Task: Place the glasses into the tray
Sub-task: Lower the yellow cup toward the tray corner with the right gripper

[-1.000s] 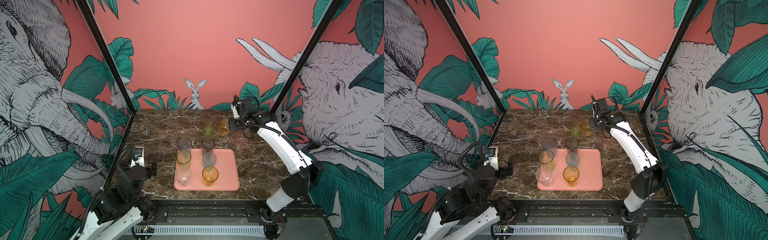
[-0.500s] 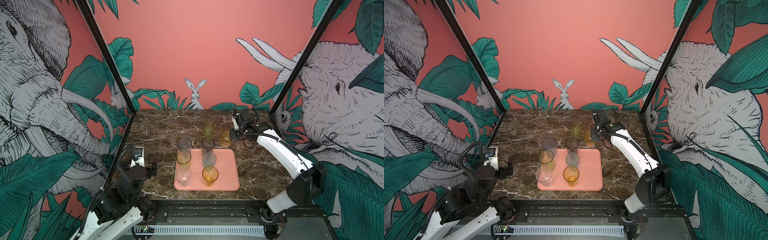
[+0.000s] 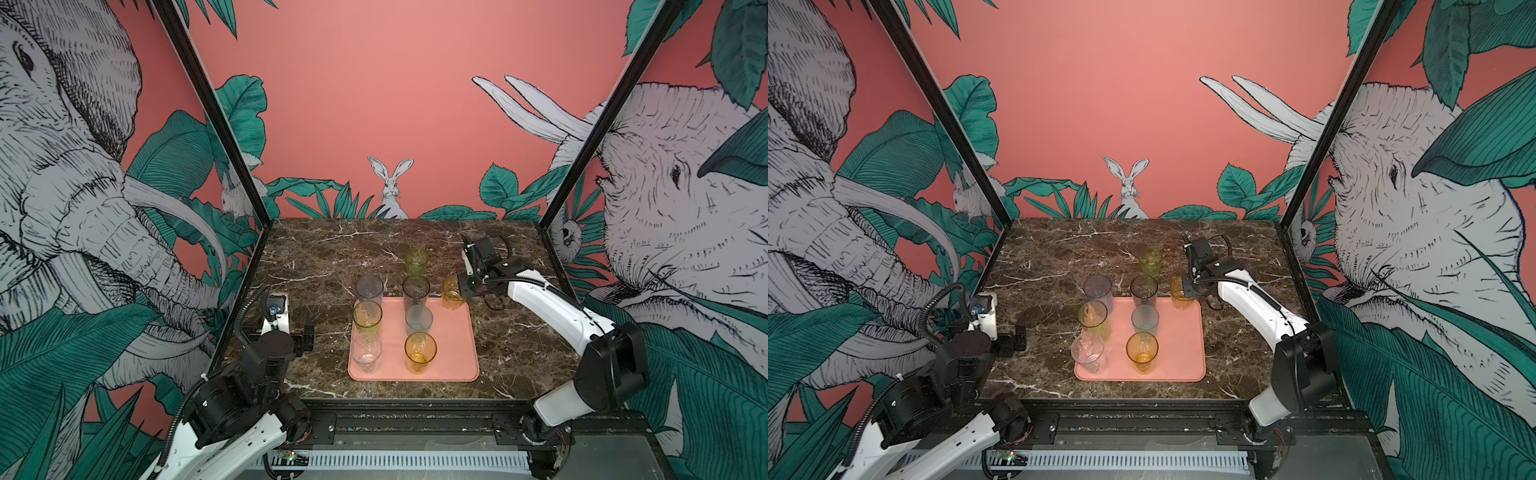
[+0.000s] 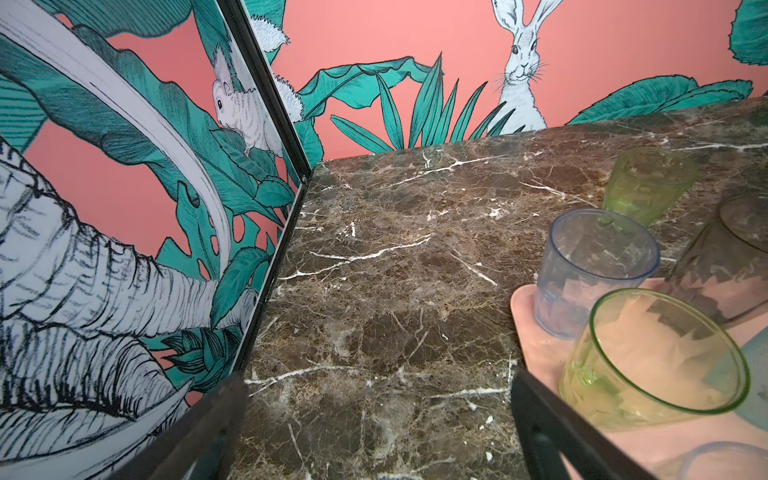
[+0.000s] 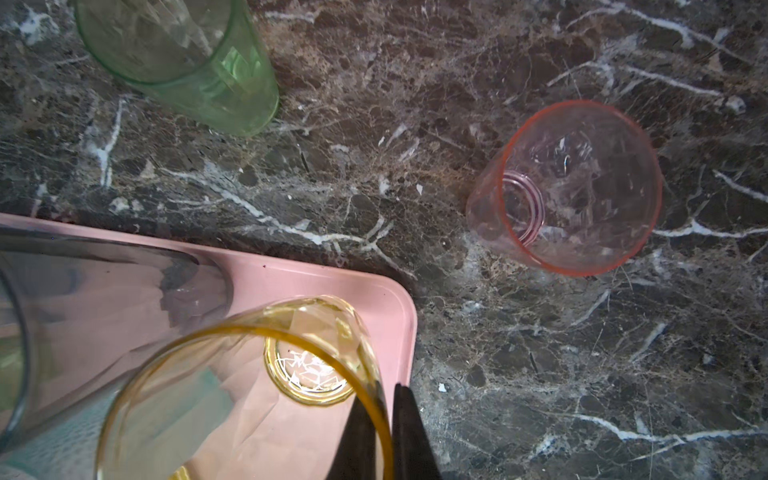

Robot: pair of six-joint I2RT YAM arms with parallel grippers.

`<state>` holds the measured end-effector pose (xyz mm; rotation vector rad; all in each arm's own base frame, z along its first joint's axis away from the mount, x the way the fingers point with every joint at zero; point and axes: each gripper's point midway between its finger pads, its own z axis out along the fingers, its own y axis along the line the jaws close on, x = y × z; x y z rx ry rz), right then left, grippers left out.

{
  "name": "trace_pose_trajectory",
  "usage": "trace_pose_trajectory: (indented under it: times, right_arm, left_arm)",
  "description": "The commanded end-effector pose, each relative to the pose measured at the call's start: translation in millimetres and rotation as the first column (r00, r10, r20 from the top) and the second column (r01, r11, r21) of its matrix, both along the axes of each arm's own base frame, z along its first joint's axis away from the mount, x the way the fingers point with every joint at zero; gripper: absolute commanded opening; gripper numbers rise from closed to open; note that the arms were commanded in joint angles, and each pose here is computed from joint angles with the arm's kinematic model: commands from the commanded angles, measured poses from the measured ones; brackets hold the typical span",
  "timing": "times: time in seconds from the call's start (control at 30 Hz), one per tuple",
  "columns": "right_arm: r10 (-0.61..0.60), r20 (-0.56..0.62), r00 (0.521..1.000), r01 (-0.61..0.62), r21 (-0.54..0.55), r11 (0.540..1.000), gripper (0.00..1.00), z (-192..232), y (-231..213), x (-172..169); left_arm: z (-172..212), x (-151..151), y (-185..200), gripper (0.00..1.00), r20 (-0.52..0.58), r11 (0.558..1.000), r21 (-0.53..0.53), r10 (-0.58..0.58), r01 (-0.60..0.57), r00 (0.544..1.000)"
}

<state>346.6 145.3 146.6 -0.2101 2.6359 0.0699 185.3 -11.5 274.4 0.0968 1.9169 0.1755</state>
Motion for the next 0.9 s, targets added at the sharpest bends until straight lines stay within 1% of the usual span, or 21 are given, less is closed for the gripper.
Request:
trace_pose_trajectory:
  times: [0.0,0.37,0.87]
  right_arm:
    - [-0.028,0.031,0.999,0.028,0.021,0.999,0.0,-1.8,0.8,8.0]
    - [-0.051,0.024,0.998,0.051,0.001,0.999,0.0,-25.9,-5.7,9.0]
    - [-0.071,0.004,0.998,0.071,-0.004,0.998,0.0,-42.6,-11.6,9.5]
  left_arm:
    - [-4.5,1.5,0.0,0.99,-0.015,1.0,0.016,0.009,-0.009,1.0]
    - [-5.0,1.8,-0.5,0.99,-0.018,1.0,0.018,0.008,-0.008,1.0]
    - [-5.2,2.1,-1.4,1.0,-0.02,1.0,0.018,0.005,-0.005,1.0]
